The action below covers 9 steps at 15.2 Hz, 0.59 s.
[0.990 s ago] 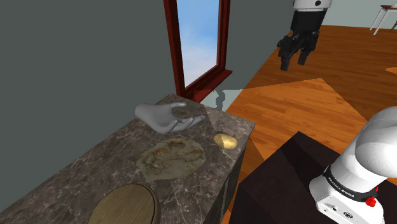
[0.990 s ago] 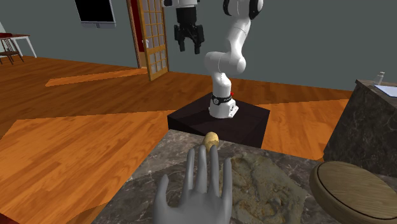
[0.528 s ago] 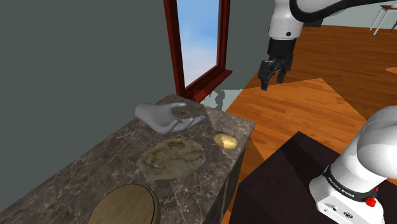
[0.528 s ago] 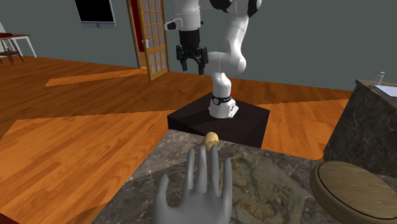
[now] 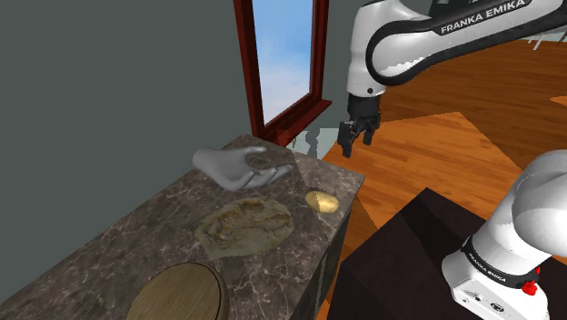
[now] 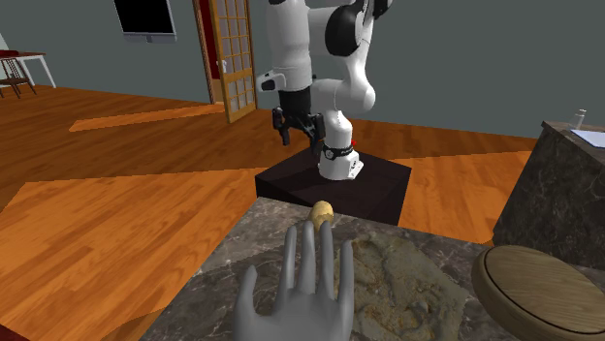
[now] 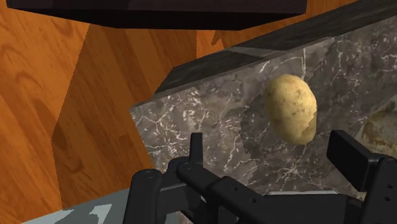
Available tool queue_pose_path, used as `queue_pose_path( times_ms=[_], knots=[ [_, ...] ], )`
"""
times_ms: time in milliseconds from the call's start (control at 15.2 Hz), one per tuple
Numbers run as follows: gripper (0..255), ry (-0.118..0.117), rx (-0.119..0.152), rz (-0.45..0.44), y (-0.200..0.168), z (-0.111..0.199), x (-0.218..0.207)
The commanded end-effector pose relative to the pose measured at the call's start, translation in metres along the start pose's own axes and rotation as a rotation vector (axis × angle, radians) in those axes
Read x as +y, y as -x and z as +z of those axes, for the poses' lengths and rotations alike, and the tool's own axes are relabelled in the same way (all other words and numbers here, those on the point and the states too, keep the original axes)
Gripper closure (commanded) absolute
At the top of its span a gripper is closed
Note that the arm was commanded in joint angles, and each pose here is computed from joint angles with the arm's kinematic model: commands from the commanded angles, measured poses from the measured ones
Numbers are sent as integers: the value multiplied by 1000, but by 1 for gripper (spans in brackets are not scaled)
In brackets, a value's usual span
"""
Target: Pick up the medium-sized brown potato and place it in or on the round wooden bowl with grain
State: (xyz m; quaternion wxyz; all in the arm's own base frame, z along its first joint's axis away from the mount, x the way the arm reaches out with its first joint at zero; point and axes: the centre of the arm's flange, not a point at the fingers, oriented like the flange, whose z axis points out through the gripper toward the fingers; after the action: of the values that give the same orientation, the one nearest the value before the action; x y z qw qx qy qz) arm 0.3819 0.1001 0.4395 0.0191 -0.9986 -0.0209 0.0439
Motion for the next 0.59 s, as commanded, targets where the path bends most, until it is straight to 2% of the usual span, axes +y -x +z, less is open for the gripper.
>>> queue_pose_path(
  times_ms=[0,528],
  knots=[
    [0,-1,-2,-21,-8,22,-13],
    [0,-1,-19,-103,-48,105,-66]
  ],
)
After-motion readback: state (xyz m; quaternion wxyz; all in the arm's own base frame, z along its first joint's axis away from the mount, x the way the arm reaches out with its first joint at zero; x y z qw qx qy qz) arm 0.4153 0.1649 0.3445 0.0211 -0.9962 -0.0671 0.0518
